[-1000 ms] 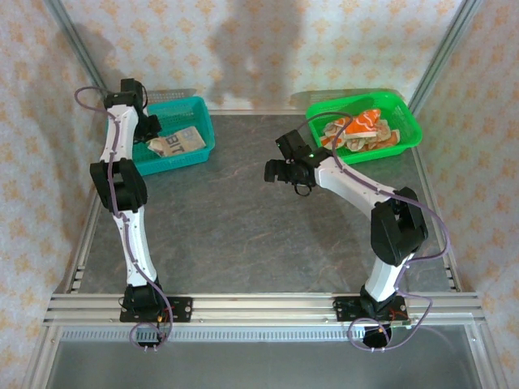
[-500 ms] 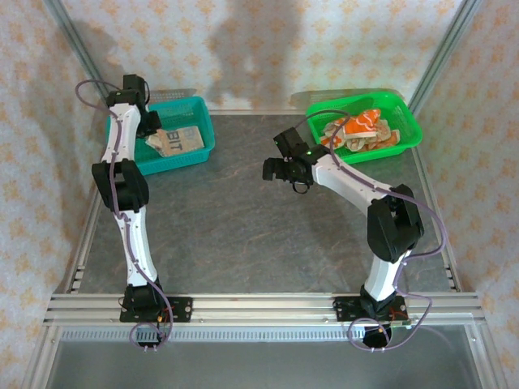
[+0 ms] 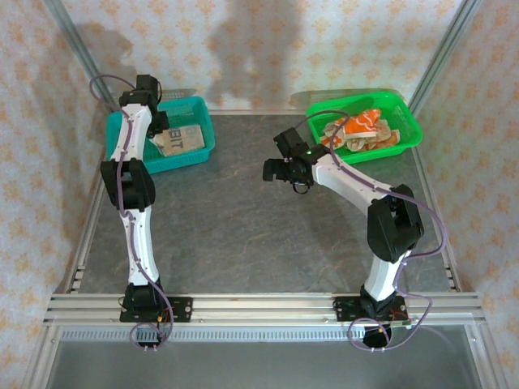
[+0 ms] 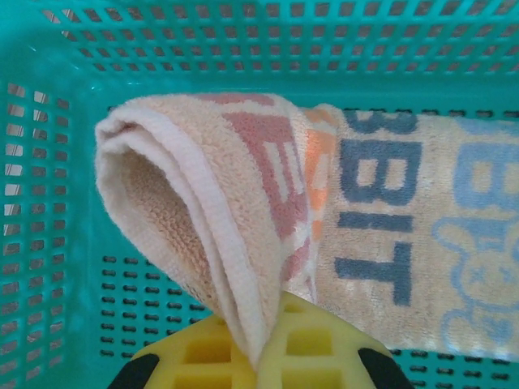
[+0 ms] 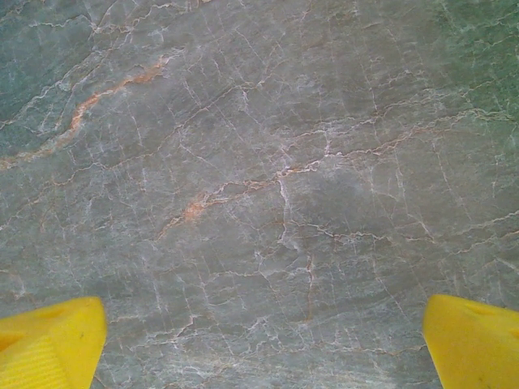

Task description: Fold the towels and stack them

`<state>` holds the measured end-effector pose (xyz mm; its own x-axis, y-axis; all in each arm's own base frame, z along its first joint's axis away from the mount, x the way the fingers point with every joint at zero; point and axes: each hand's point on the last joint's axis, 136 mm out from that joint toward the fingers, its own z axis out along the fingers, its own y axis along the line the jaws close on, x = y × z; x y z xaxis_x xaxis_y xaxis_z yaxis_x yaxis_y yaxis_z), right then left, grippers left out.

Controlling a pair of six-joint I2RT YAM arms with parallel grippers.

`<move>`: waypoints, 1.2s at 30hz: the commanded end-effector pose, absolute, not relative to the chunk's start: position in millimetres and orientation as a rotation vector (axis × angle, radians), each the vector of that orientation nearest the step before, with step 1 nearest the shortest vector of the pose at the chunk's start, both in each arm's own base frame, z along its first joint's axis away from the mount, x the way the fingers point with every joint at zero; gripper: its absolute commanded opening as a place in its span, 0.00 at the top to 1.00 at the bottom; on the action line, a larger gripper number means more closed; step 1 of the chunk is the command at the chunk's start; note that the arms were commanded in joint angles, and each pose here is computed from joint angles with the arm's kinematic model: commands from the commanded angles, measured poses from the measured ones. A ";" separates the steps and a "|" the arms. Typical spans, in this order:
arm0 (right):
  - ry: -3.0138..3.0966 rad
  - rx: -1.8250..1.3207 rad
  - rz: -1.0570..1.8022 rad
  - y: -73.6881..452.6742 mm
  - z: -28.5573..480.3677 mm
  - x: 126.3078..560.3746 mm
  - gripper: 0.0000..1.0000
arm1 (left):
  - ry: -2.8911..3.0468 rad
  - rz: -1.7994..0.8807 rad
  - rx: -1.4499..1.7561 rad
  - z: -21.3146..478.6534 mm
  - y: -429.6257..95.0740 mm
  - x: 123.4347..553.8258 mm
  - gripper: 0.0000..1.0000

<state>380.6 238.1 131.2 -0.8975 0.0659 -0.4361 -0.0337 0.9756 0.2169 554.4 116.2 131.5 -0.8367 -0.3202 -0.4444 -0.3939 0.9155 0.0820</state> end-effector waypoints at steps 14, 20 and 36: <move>2.669 0.024 0.302 239.1 135.6 386.2 0.01 | 2.621 0.375 -0.584 140.5 148.5 544.2 0.23; 2.653 0.024 0.289 237.3 140.5 388.7 0.01 | 2.583 0.342 -0.621 159.5 148.1 540.9 0.04; 2.412 0.472 0.015 110.9 192.3 465.1 0.00 | 2.503 -0.099 -0.626 208.5 54.3 497.3 0.00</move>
